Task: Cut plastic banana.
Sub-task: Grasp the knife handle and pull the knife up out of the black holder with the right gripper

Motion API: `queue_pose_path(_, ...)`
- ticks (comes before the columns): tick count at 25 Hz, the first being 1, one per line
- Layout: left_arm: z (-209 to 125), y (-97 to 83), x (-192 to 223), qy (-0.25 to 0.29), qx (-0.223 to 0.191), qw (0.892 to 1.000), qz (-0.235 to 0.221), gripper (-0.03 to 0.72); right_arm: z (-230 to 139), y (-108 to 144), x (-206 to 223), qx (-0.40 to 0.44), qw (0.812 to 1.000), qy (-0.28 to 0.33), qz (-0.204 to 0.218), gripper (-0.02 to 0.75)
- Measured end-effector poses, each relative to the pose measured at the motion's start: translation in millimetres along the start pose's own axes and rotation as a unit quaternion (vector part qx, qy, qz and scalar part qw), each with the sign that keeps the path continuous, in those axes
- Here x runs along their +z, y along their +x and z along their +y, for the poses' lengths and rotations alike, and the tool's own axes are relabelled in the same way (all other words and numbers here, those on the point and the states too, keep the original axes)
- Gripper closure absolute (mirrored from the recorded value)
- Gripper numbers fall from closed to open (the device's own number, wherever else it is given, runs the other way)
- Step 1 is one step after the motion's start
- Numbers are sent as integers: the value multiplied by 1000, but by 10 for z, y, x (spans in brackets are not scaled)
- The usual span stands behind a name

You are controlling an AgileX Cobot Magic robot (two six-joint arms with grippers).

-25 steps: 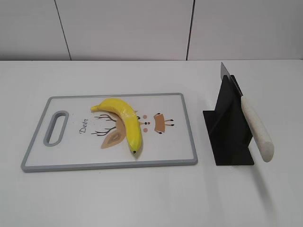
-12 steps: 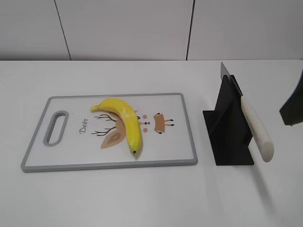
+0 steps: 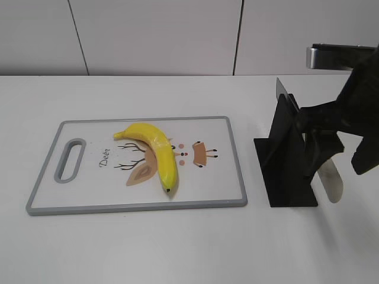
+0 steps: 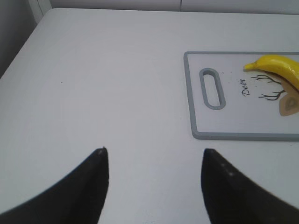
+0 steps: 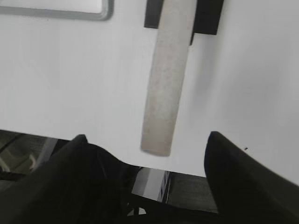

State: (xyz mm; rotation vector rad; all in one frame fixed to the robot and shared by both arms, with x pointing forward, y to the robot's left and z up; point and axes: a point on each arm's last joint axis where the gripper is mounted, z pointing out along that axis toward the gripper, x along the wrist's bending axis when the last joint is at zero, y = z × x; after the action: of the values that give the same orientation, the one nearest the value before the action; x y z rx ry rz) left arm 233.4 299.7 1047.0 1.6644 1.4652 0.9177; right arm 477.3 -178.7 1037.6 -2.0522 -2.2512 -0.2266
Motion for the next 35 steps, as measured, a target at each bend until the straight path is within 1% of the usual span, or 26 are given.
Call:
queue_pose_path(2, 0, 0, 0, 0, 0, 1000, 0, 101, 70, -7, 98, 9, 1000, 0, -9, 156)
queue_pose_path(5, 0, 0, 0, 0, 0, 1000, 0, 104, 157, 4, 221, 17, 1000, -2, -9, 162)
queue_pose_path(10, -1, 0, 0, 1, 0, 1000, 0, 105, 234, 0, 419, 29, 999, 23, -19, 239)
queue_pose_path(13, -1, 0, 0, 1, 0, 1000, 0, 105, 248, -2, 470, 35, 999, 30, -22, 271)
queue_pose_path(15, -1, 0, 0, 1, 0, 1000, 0, 105, 246, -3, 472, 37, 999, 32, -22, 306)
queue_pose_path(18, -1, 0, 0, 1, 0, 1000, 0, 105, 237, -5, 471, 53, 998, 37, -24, 386)
queue_pose_path(22, -1, 0, 0, 1, 0, 1000, 0, 105, 229, -4, 471, 62, 997, 41, -24, 438)
queue_pose_path(23, -1, 0, 0, 1, 0, 1000, 0, 105, 228, -4, 471, 62, 997, 41, -24, 461)
queue_pose_path(26, -1, 0, 0, 1, 0, 1000, 0, 105, 225, -6, 470, 66, 997, 43, -26, 568)
queue_pose_path(35, 0, 0, 0, 0, 0, 1000, 0, 109, 223, 0, 470, 76, 996, 44, -23, 566)
